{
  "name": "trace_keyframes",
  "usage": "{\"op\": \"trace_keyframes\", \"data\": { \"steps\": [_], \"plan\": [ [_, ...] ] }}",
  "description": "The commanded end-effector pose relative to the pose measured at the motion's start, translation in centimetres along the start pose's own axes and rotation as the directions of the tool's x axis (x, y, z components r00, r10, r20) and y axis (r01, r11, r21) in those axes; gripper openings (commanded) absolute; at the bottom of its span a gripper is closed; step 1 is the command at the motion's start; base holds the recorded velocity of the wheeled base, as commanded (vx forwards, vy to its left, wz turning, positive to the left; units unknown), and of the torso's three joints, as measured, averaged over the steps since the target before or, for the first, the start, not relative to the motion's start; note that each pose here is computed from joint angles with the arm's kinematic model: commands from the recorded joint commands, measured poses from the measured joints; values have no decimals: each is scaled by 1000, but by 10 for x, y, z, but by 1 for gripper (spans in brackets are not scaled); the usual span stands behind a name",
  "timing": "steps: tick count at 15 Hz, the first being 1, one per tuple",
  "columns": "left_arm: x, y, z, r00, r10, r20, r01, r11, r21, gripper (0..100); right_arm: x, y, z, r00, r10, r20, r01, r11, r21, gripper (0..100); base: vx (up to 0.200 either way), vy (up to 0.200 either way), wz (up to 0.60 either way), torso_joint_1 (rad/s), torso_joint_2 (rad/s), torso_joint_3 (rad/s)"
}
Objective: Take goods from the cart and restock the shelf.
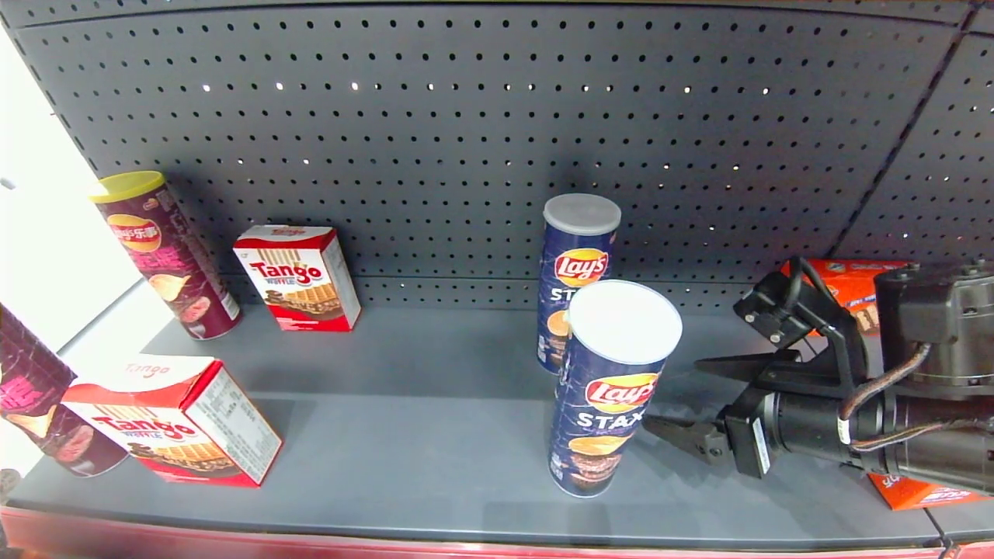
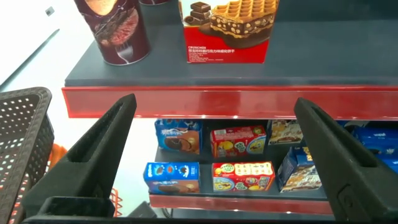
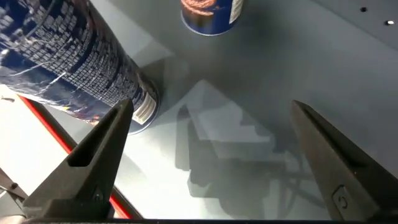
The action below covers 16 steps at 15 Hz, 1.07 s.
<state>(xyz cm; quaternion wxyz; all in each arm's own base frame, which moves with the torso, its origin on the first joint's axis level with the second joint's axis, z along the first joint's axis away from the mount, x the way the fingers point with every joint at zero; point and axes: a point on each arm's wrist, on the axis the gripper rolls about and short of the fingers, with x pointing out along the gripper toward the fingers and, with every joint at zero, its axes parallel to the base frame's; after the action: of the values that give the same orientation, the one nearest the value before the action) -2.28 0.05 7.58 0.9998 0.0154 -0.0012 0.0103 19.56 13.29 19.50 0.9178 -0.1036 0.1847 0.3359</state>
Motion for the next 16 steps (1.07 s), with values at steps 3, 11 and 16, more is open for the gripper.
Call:
{"op": "trace_keyframes", "data": {
  "steps": [3,11,16],
  "plan": [
    [0,0,0,1000,2,-1,-2,1000,0,100,2,7,0,1000,26,-5,-26,1000,-12,100,0,0,0,0,0,0],
    [0,0,0,1000,1,-1,-1,1000,-2,100,6,6,1,1000,26,-8,-27,1000,-12,100,0,0,0,0,0,0],
    [0,0,0,1000,2,-1,-2,1000,-2,100,9,7,4,1000,29,-3,-29,999,-13,100,0,0,0,0,0,0]
  ]
}}
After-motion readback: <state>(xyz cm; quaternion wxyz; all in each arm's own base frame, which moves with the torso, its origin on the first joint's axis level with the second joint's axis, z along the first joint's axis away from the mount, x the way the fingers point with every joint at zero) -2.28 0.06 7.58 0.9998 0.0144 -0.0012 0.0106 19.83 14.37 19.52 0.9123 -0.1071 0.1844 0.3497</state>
